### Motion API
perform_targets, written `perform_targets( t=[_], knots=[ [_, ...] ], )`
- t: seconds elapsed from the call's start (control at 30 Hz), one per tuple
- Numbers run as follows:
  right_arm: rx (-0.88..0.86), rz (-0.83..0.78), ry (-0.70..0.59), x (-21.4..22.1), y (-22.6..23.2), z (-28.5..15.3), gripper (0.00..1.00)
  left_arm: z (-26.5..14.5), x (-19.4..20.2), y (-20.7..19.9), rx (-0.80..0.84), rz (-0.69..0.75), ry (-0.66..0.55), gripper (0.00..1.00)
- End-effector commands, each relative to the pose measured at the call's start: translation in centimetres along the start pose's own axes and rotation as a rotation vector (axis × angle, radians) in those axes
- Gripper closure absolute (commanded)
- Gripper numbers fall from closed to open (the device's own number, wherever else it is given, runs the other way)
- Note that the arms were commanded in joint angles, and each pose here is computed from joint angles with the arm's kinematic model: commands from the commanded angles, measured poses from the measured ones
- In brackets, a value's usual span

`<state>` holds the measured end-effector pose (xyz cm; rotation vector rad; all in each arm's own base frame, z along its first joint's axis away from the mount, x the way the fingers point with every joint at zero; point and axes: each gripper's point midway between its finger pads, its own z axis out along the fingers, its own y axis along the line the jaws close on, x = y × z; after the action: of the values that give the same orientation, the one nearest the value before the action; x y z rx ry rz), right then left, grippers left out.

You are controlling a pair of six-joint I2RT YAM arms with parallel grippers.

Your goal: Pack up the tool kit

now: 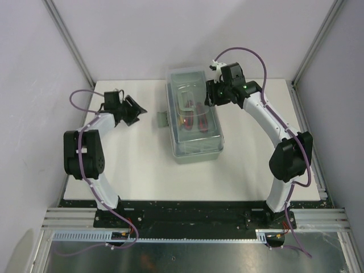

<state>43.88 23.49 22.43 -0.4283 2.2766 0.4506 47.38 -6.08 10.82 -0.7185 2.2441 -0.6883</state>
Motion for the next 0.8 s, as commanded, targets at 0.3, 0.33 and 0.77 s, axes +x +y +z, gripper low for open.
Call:
perform_targets(
  t=[0.3, 0.33, 0.77],
  knots=[
    [-0.016, 0.027, 0.208, 6.1, 1.8, 1.3, 0.58, 1.9, 9.0, -3.8, 0.163, 0.047, 0.255, 0.34],
    [-0.014, 0.028, 0.207, 6.0, 1.7, 1.3, 0.58, 1.8, 9.0, -4.2, 0.174, 0.055, 0.254, 0.32],
    [0.005, 0.05, 0.224, 6.5, 1.5, 2.0, 0.59, -1.1, 7.9, -6.0, 0.221, 0.015, 0.191, 0.21]
  ],
)
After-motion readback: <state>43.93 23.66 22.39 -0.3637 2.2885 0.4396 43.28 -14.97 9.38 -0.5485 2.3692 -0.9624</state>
